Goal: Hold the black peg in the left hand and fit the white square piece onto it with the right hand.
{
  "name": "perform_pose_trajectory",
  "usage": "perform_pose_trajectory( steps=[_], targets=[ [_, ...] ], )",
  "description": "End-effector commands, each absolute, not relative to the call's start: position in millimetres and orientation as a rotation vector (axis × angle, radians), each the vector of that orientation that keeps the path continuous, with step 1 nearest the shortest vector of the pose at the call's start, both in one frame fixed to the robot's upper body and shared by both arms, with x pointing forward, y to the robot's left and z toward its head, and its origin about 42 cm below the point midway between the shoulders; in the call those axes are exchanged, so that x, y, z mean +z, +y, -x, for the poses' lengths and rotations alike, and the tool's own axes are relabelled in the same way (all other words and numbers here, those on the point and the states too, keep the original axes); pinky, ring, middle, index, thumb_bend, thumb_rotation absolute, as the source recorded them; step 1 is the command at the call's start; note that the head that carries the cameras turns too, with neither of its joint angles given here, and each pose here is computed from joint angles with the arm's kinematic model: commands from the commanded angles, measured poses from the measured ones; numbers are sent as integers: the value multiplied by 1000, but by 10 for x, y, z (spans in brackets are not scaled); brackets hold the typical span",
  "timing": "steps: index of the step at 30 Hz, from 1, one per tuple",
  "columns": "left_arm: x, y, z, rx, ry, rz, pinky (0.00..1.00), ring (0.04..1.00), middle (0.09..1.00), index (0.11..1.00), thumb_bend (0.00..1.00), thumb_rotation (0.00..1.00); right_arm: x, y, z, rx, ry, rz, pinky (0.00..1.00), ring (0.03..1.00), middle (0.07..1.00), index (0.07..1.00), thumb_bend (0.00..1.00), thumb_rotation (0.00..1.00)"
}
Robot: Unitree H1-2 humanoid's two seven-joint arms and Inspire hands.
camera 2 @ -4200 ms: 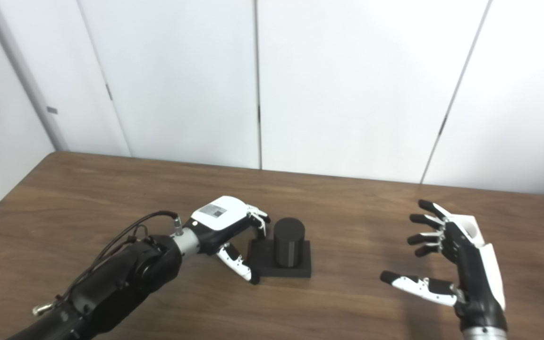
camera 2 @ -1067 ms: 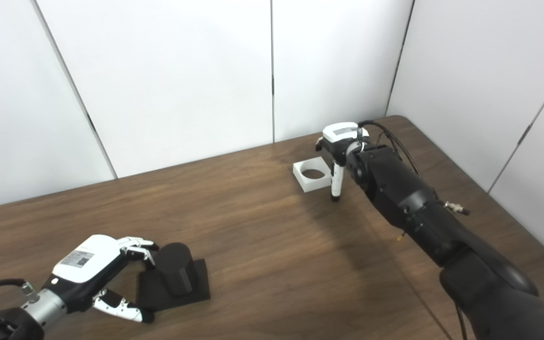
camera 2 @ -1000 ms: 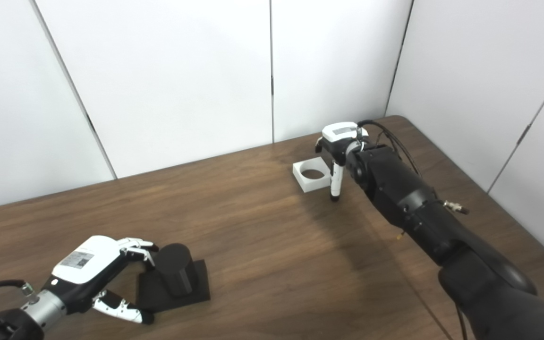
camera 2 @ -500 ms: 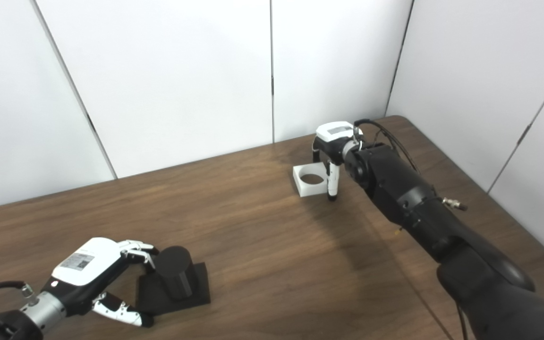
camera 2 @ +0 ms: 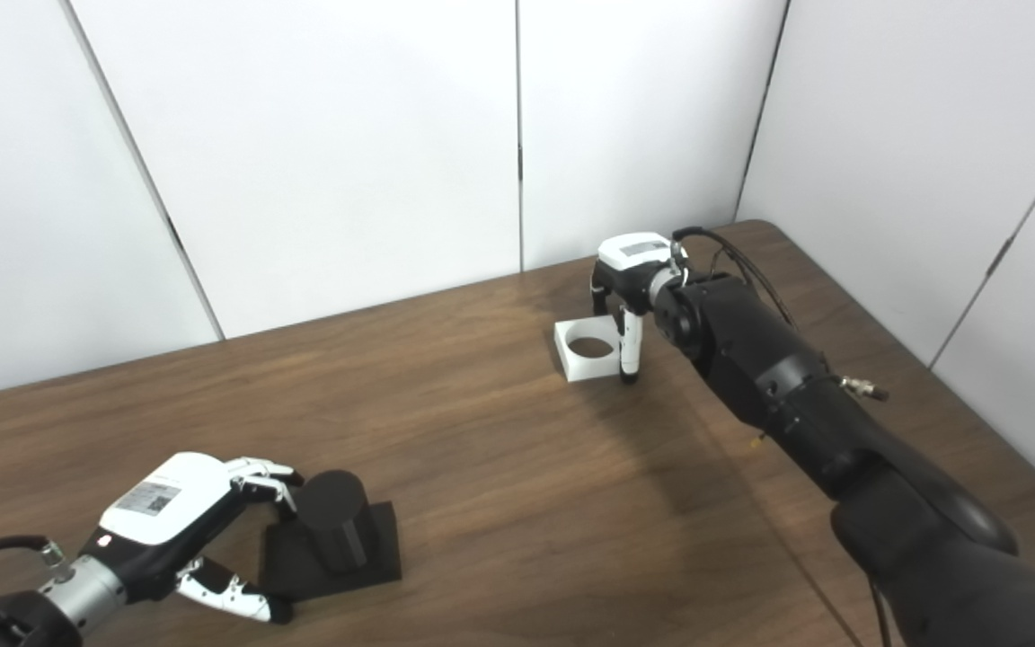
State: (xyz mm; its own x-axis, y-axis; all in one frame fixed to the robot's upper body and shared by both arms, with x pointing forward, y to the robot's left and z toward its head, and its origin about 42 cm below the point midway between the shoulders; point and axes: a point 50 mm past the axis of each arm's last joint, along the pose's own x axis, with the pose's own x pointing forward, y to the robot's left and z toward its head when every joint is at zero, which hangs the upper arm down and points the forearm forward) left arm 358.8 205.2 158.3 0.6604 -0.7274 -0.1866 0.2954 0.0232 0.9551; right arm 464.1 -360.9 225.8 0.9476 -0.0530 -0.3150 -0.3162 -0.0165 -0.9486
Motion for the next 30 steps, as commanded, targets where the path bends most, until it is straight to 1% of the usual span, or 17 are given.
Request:
perform_pose_trajectory(
  steps=[1, 5, 12, 15, 19, 24, 30],
  targets=[
    [1229, 2172, -3360, -979, -258, -1378, 687, 830, 817, 489, 524, 61, 2428, -3567, -4673, 201, 215, 1568, 820, 858, 792, 483, 519, 130],
    [1237, 2167, -3360, -982, -256, -1384, 695, 836, 819, 489, 524, 62, 2432, -3570, -4647, 190, 198, 1555, 807, 856, 793, 482, 518, 130],
    [1263, 2159, -3374, -975, -255, -1383, 701, 838, 820, 489, 524, 62, 2450, -3568, -4572, 163, 84, 1509, 803, 846, 780, 479, 519, 128],
    [1262, 2155, -3383, -972, -259, -1390, 681, 832, 816, 489, 524, 62, 2489, -3554, -4536, 154, 49, 1480, 822, 854, 781, 479, 519, 128],
    [1253, 2136, -3396, -971, -250, -1394, 687, 839, 820, 489, 524, 64, 2595, -3508, -4473, 161, 13, 1459, 847, 862, 790, 480, 518, 130],
    [1254, 2099, -3402, -974, -238, -1399, 693, 845, 828, 490, 524, 66, 2706, -3454, -4380, 183, -31, 1434, 839, 869, 796, 481, 517, 130],
    [1233, 2035, -3408, -978, -220, -1401, 711, 861, 837, 490, 523, 71, 2829, -3376, -4241, 228, -128, 1422, 789, 844, 783, 481, 517, 131]
  ],
)
